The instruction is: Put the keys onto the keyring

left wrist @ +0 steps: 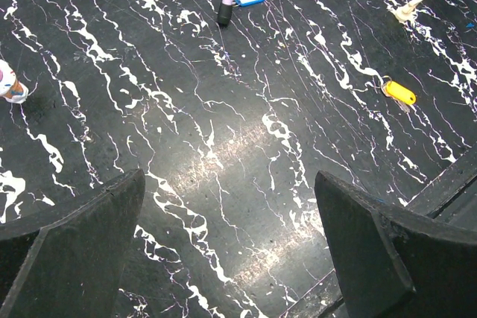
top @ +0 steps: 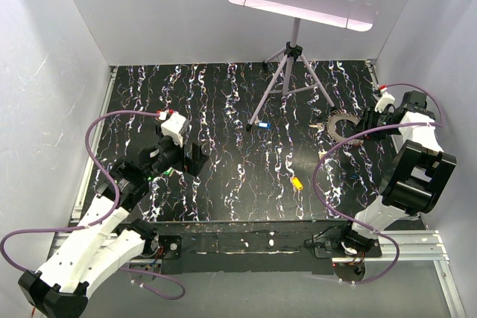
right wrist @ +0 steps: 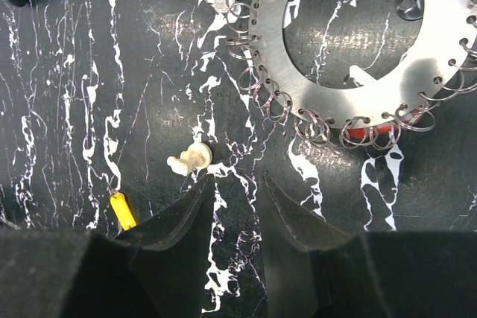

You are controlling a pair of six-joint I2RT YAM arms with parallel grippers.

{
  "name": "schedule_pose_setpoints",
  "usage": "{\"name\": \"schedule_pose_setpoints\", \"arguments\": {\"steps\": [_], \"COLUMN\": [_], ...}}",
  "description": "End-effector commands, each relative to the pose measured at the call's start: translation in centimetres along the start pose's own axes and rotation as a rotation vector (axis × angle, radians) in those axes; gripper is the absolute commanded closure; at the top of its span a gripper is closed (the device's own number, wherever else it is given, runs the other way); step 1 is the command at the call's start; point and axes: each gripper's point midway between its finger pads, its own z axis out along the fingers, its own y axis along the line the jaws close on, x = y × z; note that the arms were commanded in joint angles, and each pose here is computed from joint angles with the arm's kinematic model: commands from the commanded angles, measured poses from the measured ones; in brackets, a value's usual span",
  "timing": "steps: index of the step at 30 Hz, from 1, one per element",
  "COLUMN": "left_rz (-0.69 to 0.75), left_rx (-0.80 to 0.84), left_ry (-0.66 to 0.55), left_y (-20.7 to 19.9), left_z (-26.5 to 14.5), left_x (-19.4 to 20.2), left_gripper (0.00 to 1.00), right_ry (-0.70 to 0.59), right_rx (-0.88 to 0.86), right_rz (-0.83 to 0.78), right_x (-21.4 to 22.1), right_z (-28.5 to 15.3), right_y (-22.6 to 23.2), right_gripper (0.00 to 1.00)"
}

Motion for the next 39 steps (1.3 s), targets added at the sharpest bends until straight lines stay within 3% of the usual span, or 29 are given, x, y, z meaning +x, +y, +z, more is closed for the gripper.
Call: {"name": "schedule_pose_setpoints", "arguments": {"steps": [1, 20, 39], "left_rz": [0.011, 0.011, 0.004], "left_rx": [-0.027, -0.029, -0.033], "left_ry": [-0.014, -0.005, -0.009], "left_y": [0.6, 0.7, 1.0], "left_z": [-0.2, 0.1, 0.2], "left_x": [0.0, 0.3, 0.1], "left_gripper": [0.02, 0.02, 0.02], "right_ry": [-0.019, 0.075, 0.086], "right_rx": [-0.051, 0.064, 0.027], "right_rz": [0.006, 0.098, 0.117], "right_x": [-0.2, 0.2, 0.3], "right_z": [0.0, 3.8, 4.5], "right_y": [0.9, -1.0, -0.8], "right_gripper": [0.63, 0.63, 0.63]}}
